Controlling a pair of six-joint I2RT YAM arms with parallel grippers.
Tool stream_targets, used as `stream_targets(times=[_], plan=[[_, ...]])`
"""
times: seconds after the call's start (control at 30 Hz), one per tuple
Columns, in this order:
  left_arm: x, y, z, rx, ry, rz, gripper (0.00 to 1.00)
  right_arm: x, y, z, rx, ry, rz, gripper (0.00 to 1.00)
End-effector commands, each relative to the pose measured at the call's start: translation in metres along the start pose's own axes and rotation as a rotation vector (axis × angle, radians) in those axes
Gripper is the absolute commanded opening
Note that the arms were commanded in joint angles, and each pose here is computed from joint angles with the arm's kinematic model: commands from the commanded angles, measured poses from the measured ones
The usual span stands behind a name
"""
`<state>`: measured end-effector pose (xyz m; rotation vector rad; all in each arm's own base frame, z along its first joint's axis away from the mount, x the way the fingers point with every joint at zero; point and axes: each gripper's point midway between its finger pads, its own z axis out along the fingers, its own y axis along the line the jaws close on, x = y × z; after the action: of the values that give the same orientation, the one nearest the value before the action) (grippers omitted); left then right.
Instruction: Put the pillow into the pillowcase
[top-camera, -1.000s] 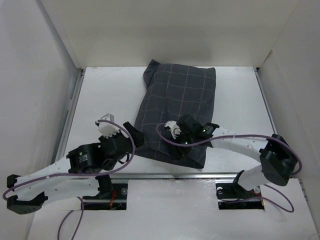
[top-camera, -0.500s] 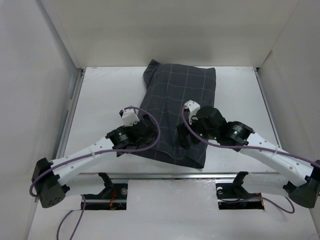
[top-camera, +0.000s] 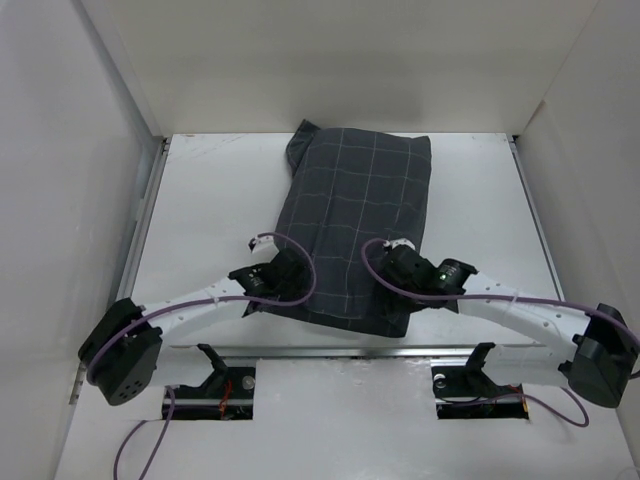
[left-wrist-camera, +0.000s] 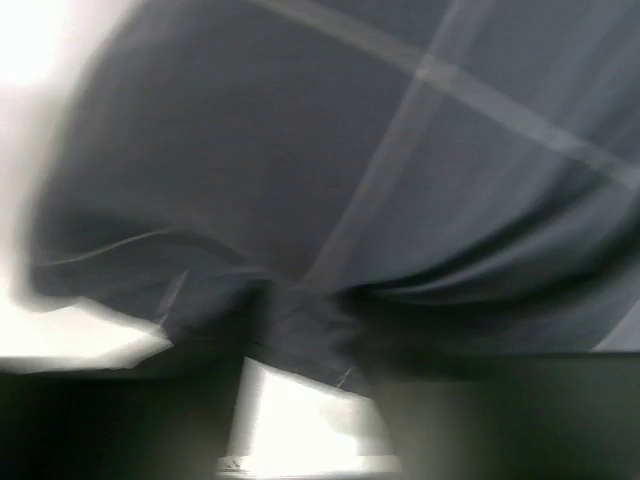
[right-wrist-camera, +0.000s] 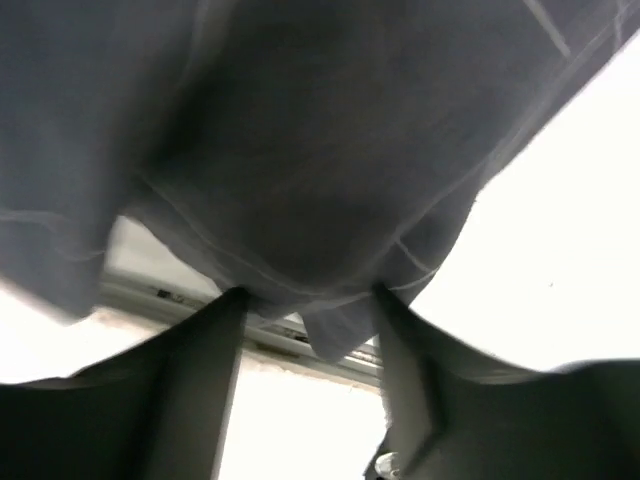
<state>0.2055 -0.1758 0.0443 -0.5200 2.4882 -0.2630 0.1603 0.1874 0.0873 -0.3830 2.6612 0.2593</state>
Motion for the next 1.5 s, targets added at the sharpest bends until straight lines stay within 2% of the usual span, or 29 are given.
stream_targets(times=[0.0, 0.03, 0.1, 0.13, 0.17, 0.2, 0.27, 0.3, 0.4, 0.53, 0.6, 0.63, 0.67, 0.73, 0.77, 0.83, 0.87, 0.93, 1.0, 1.07, 1.1, 1.17, 1.2, 1.23, 1.27, 1.33, 1.37, 1.4, 1.47], plan=[[0.008, 0.014, 0.012, -0.064, 0.028, 0.04, 0.16, -0.013, -0.002, 0.003, 0.036, -0.066, 0.093, 0.56], [0.001, 0.016, 0.015, -0.11, 0.014, 0.029, 0.01, -0.011, -0.003, 0.006, 0.037, -0.064, 0.105, 0.49], [-0.008, 0.032, 0.014, -0.196, -0.021, 0.041, 0.0, -0.005, -0.007, 0.01, 0.065, -0.043, 0.134, 0.23], [-0.009, 0.036, 0.016, -0.21, -0.02, 0.034, 0.0, 0.004, -0.011, 0.014, 0.086, -0.015, 0.159, 0.04], [-0.017, 0.039, 0.016, -0.221, -0.04, 0.01, 0.0, 0.007, -0.014, 0.014, 0.107, -0.01, 0.187, 0.0], [-0.022, 0.042, 0.016, -0.225, -0.047, -0.002, 0.0, 0.018, -0.024, 0.014, 0.154, 0.02, 0.197, 0.0], [-0.043, 0.056, 0.016, -0.267, -0.089, -0.074, 0.0, 0.018, -0.028, 0.003, 0.161, -0.004, 0.238, 0.0], [-0.051, 0.065, 0.013, -0.291, -0.107, -0.098, 0.0, 0.014, -0.016, -0.008, 0.068, -0.026, 0.232, 0.0], [-0.076, 0.087, 0.014, -0.338, -0.142, -0.169, 0.0, 0.013, -0.001, -0.032, -0.06, -0.043, 0.246, 0.0], [-0.101, 0.102, 0.016, -0.368, -0.17, -0.221, 0.0, 0.051, -0.01, -0.024, -0.046, 0.065, 0.285, 0.0], [-0.107, 0.107, 0.021, -0.394, -0.156, -0.235, 0.02, 0.044, 0.006, -0.016, -0.114, 0.065, 0.262, 0.0], [-0.116, 0.097, 0.02, -0.37, -0.163, -0.244, 0.08, 0.04, 0.016, -0.017, -0.161, 0.054, 0.242, 0.22], [-0.121, 0.097, 0.02, -0.371, -0.168, -0.243, 0.31, 0.028, 0.026, -0.018, -0.216, 0.008, 0.216, 0.41], [-0.142, 0.093, 0.023, -0.366, -0.204, -0.232, 0.48, 0.009, 0.037, -0.031, -0.297, -0.068, 0.105, 0.68], [-0.152, 0.093, 0.025, -0.367, -0.233, -0.251, 0.5, -0.001, 0.048, -0.045, -0.364, -0.102, 0.056, 1.0], [-0.169, 0.112, 0.036, -0.421, -0.243, -0.256, 0.5, -0.02, 0.054, -0.064, -0.41, -0.191, 0.004, 1.0], [-0.189, 0.11, 0.039, -0.416, -0.284, -0.276, 0.5, -0.031, 0.048, -0.065, -0.365, -0.238, 0.017, 1.0], [-0.205, 0.122, 0.051, -0.462, -0.274, -0.287, 0.48, -0.058, 0.044, -0.079, -0.326, -0.339, 0.027, 1.0], [-0.246, 0.115, 0.046, -0.46, -0.352, -0.289, 0.46, -0.083, 0.031, -0.083, -0.22, -0.417, 0.047, 1.0], [-0.281, 0.11, 0.04, -0.474, -0.395, -0.284, 0.46, -0.128, 0.02, -0.103, -0.099, -0.538, 0.126, 1.0], [-0.293, 0.11, 0.034, -0.491, -0.403, -0.291, 0.48, -0.129, 0.011, -0.094, -0.032, -0.533, 0.15, 1.0], [-0.318, 0.116, 0.02, -0.524, -0.437, -0.328, 0.51, -0.159, 0.005, -0.098, 0.055, -0.586, 0.21, 1.0], [-0.347, 0.116, 0.001, -0.515, -0.496, -0.358, 0.55, -0.17, -0.001, -0.098, 0.087, -0.603, 0.256, 1.0], [-0.356, 0.119, -0.01, -0.527, -0.51, -0.363, 0.74, -0.192, -0.018, -0.105, 0.118, -0.631, 0.32, 1.0], [-0.37, 0.122, -0.021, -0.533, -0.537, -0.359, 0.78, -0.206, -0.027, -0.103, 0.122, -0.632, 0.356, 1.0], [-0.41, 0.13, -0.066, -0.532, -0.636, -0.416, 0.97, -0.232, -0.052, -0.077, 0.111, -0.568, 0.399, 1.0], [-0.421, 0.133, -0.08, -0.537, -0.652, -0.433, 1.0, -0.249, -0.057, -0.084, 0.104, -0.583, 0.421, 1.0], [-0.43, 0.132, -0.094, -0.535, -0.666, -0.443, 1.0, -0.257, -0.065, -0.072, 0.136, -0.561, 0.407, 1.0], [-0.445, 0.109, -0.124, -0.465, -0.708, -0.418, 1.0, -0.272, -0.088, -0.077, 0.21, -0.605, 0.428, 1.0]])
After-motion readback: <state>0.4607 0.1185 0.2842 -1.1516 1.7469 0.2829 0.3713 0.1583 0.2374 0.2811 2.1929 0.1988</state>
